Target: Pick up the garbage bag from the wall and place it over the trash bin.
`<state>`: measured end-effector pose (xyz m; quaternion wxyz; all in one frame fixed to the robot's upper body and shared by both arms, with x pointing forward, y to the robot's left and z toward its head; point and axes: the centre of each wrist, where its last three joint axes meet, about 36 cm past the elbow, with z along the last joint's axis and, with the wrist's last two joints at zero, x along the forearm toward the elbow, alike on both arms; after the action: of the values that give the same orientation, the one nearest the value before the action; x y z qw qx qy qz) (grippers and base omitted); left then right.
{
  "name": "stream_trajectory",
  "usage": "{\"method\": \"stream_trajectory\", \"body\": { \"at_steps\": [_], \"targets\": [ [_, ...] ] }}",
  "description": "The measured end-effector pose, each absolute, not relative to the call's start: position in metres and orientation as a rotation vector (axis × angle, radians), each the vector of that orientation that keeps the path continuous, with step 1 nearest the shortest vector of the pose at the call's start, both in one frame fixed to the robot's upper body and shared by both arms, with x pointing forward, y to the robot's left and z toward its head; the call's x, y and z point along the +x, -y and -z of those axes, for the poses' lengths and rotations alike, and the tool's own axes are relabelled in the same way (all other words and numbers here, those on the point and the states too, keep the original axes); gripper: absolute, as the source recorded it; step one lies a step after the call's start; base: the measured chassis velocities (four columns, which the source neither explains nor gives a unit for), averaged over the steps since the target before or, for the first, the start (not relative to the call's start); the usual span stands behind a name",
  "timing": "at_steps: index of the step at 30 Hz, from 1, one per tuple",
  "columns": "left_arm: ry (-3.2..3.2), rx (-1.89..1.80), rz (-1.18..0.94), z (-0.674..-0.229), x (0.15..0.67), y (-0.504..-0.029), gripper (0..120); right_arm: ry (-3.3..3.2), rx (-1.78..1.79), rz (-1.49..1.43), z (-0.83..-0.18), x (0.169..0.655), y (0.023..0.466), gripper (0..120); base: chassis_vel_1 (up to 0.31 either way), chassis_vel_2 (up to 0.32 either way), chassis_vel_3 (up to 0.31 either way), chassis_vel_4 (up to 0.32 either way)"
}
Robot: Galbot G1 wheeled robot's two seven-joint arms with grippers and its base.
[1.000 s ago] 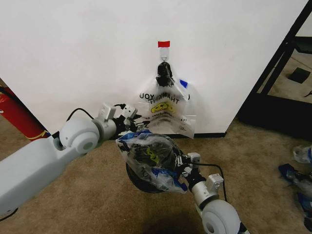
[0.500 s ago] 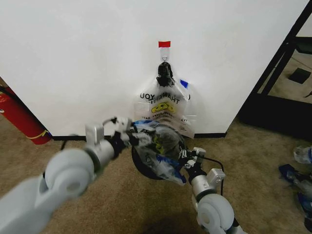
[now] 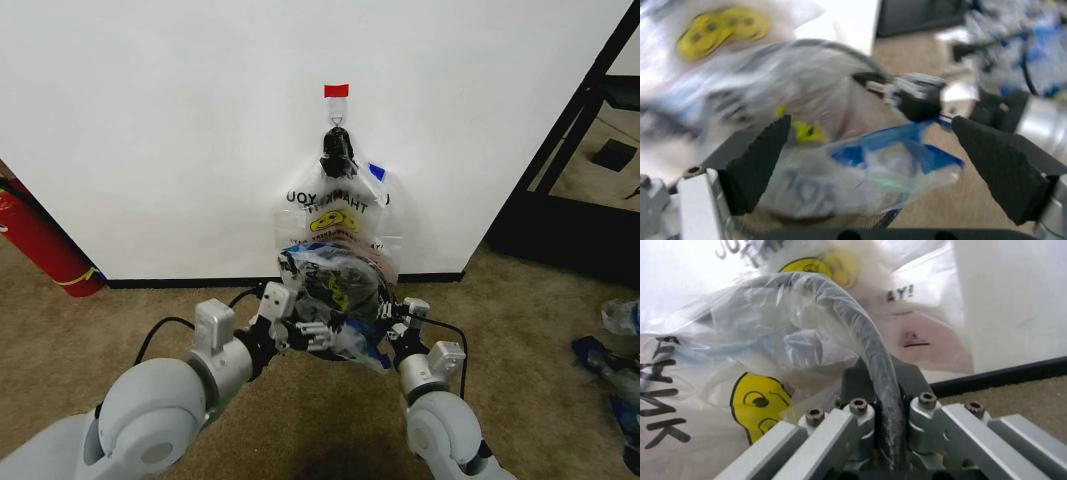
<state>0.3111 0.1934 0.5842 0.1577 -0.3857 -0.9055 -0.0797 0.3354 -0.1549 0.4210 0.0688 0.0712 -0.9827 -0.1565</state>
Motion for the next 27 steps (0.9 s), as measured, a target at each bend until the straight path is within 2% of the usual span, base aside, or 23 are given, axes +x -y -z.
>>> {"method": "stream_trajectory", "body": {
  "at_steps": [4, 6, 15, 19, 24, 26, 27],
  "targets": [
    [2.564, -1.198, 0.366, -0.579, 0.322, -0.189, 94, 2.957, 0.246, 0.455, -0.422, 0.333, 0.153, 1, 0.000, 0.000, 0.000, 0.000],
    [2.533, -1.245, 0.423, -0.574, 0.328, -0.185, 89, 2.958, 0.250, 0.446, -0.423, 0.331, 0.155, 1, 0.000, 0.000, 0.000, 0.000],
    [2.451, -1.266, 0.474, -0.554, 0.347, -0.171, 73, 2.958, 0.252, 0.428, -0.425, 0.329, 0.161, 1, 0.000, 0.000, 0.000, 0.000],
    [2.439, -1.263, 0.474, -0.550, 0.349, -0.170, 70, 2.957, 0.256, 0.429, -0.426, 0.328, 0.160, 1, 0.000, 0.000, 0.000, 0.000],
    [2.441, -1.249, 0.474, -0.547, 0.354, -0.170, 51, 2.953, 0.258, 0.437, -0.426, 0.328, 0.158, 1, 0.000, 0.000, 0.000, 0.000],
    [2.442, -1.247, 0.475, -0.547, 0.354, -0.171, 48, 2.952, 0.258, 0.439, -0.426, 0.328, 0.157, 1, 0.000, 0.000, 0.000, 0.000],
    [2.443, -1.245, 0.475, -0.547, 0.354, -0.171, 41, 2.951, 0.258, 0.442, -0.426, 0.328, 0.156, 1, 0.000, 0.000, 0.000, 0.000]
  ]
}}
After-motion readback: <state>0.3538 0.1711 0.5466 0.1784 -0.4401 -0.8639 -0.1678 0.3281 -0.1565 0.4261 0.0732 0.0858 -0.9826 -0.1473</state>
